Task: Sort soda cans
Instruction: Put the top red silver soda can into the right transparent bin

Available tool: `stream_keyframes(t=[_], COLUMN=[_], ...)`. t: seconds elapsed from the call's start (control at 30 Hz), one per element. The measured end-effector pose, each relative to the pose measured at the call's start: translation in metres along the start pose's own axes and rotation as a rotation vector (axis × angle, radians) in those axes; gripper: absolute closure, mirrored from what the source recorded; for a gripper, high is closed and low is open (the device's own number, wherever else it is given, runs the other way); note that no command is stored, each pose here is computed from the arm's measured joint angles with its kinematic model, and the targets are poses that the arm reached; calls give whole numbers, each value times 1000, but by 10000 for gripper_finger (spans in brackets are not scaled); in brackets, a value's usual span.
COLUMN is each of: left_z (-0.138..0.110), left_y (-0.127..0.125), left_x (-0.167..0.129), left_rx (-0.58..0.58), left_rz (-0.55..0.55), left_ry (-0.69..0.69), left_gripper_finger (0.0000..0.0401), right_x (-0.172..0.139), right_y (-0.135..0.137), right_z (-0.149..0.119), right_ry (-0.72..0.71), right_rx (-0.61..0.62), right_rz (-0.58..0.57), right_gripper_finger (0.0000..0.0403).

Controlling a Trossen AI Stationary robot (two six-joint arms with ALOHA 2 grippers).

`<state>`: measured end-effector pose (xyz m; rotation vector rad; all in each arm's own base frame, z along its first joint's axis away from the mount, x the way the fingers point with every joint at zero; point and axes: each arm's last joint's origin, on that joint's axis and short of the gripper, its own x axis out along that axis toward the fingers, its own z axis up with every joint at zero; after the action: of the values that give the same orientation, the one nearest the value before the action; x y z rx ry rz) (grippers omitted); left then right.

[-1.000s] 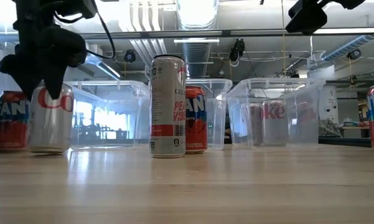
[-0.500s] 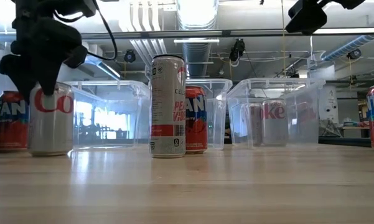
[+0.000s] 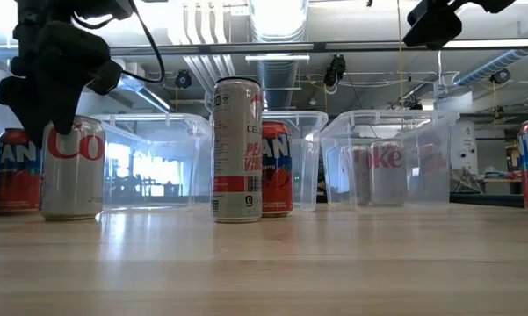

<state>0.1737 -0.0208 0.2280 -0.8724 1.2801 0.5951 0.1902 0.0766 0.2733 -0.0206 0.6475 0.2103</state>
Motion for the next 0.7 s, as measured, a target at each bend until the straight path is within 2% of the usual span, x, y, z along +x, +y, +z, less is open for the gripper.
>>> stream_keyframes(t=[0.3,0.47,0.7], left_z=[2,3,1], left_y=[-2,-8,-19], left_x=[9,18,23], left_rx=[5,46,74], left_rz=[60,109,77], left_ry=[-29,-72,-124], left_gripper_finger=[99,99,99], right_x=[0,0,0], right_y=[-1,-1,-1], right_z=[-4,-4,-4], right_ry=[38,37,37], right_rx=[46,47,47], right_rz=[-7,-7,-7], right_gripper_finger=[35,35,35])
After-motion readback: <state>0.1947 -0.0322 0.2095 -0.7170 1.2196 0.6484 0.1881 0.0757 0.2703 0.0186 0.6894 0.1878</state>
